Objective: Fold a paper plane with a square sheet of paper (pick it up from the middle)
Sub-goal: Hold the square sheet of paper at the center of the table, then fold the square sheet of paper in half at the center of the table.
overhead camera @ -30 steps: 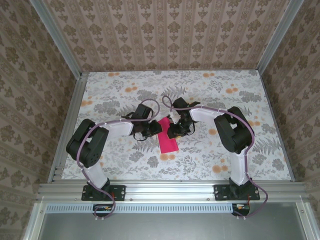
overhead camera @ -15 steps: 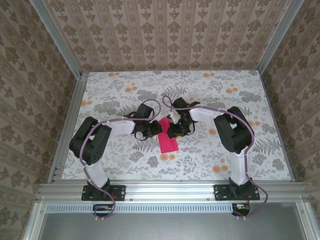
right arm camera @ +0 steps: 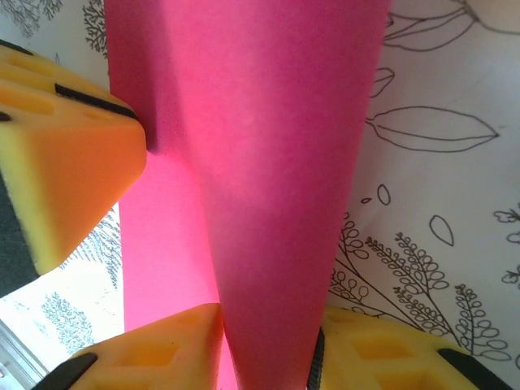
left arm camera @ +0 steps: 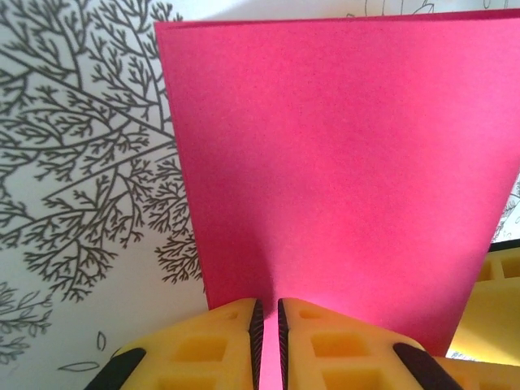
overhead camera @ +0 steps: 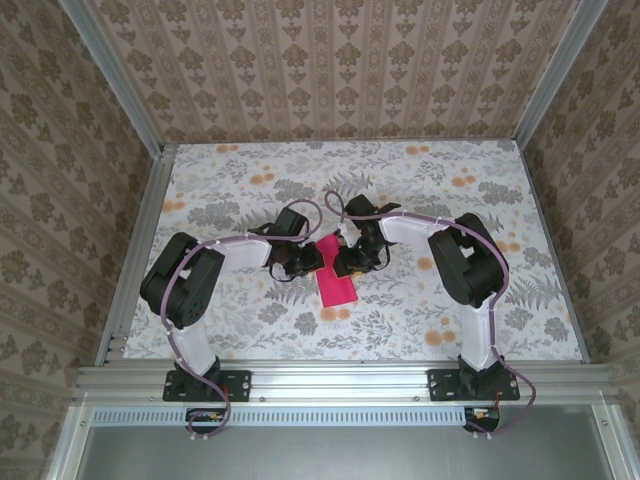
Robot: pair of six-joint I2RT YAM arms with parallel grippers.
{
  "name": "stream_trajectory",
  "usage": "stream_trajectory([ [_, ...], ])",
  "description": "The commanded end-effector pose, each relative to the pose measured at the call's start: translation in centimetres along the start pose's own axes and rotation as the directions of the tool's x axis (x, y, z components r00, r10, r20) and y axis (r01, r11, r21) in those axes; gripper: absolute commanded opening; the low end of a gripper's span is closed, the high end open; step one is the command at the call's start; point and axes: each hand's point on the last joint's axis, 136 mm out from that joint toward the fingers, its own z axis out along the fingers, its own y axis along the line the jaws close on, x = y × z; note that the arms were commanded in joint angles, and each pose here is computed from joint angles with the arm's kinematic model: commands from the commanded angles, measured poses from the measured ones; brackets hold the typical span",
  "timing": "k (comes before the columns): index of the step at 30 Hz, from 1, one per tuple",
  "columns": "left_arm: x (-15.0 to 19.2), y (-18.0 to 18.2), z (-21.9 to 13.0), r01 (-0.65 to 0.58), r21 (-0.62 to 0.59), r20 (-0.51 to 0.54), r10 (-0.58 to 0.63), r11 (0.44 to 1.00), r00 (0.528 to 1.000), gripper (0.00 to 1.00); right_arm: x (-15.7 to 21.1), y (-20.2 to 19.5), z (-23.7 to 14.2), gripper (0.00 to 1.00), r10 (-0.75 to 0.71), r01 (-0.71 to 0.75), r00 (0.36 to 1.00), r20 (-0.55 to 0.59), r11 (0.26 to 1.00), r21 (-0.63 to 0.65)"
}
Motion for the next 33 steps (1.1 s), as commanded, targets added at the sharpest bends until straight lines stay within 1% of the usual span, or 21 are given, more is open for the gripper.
stream_trajectory([
  [1, 2.3, 3.3, 1.0, 0.051, -0.117, -0.076, -0.061, 0.992, 0.995, 0.16, 1.6, -3.4, -0.1, 0.40, 0.108, -0.104, 0.994, -0.027, 0.987, 0.126],
  [4, 2.8, 4.0, 1.2, 0.054, -0.136, -0.089, -0.067, 0.989, 0.994, 0.16, 0.8, -2.1, -2.1, 0.47, 0.134, -0.137, 0.990, 0.041, 0.989, 0.058],
  [7, 3.0, 4.4, 1.5, 0.052, -0.149, -0.100, -0.067, 0.988, 0.993, 0.15, 0.1, -0.9, -4.6, 0.51, 0.130, -0.133, 0.985, 0.111, 0.991, 0.017],
  [11, 3.2, 4.6, 1.6, 0.052, -0.153, -0.107, -0.069, 0.987, 0.992, 0.15, -0.7, 0.5, -7.7, 0.51, 0.106, -0.103, 0.974, 0.201, 0.994, -0.028],
  [13, 3.2, 4.7, 1.7, 0.052, -0.154, -0.109, -0.070, 0.987, 0.992, 0.14, -0.9, 1.8, -8.2, 0.47, 0.088, -0.073, 0.975, 0.205, 0.994, -0.081],
  [15, 3.2, 4.6, 1.7, 0.052, -0.154, -0.110, -0.069, 0.987, 0.992, 0.14, -0.8, 2.7, -8.0, 0.38, 0.071, -0.050, 0.979, 0.192, 0.992, -0.115],
  [17, 3.2, 4.7, 1.8, 0.053, -0.157, -0.112, -0.071, 0.986, 0.991, 0.14, -0.7, 3.3, -7.3, 0.30, 0.059, -0.040, 0.984, 0.169, 0.993, -0.115],
  [21, 3.3, 5.0, 1.7, 0.066, -0.175, -0.113, -0.086, 0.982, 0.990, 0.13, -0.5, 4.1, -5.7, 0.19, 0.052, -0.038, 0.990, 0.131, 0.993, -0.113],
  [27, 3.5, 5.2, 2.0, 0.076, -0.183, -0.122, -0.100, 0.980, 0.988, 0.12, -0.5, 5.1, -3.1, 0.14, 0.055, -0.046, 0.995, 0.080, 0.993, -0.109],
  [33, 3.5, 5.2, 2.0, 0.073, -0.190, -0.131, -0.099, 0.979, 0.986, 0.11, -1.8, 4.5, -1.9, 0.12, 0.099, -0.092, 0.992, 0.085, 0.993, -0.078],
])
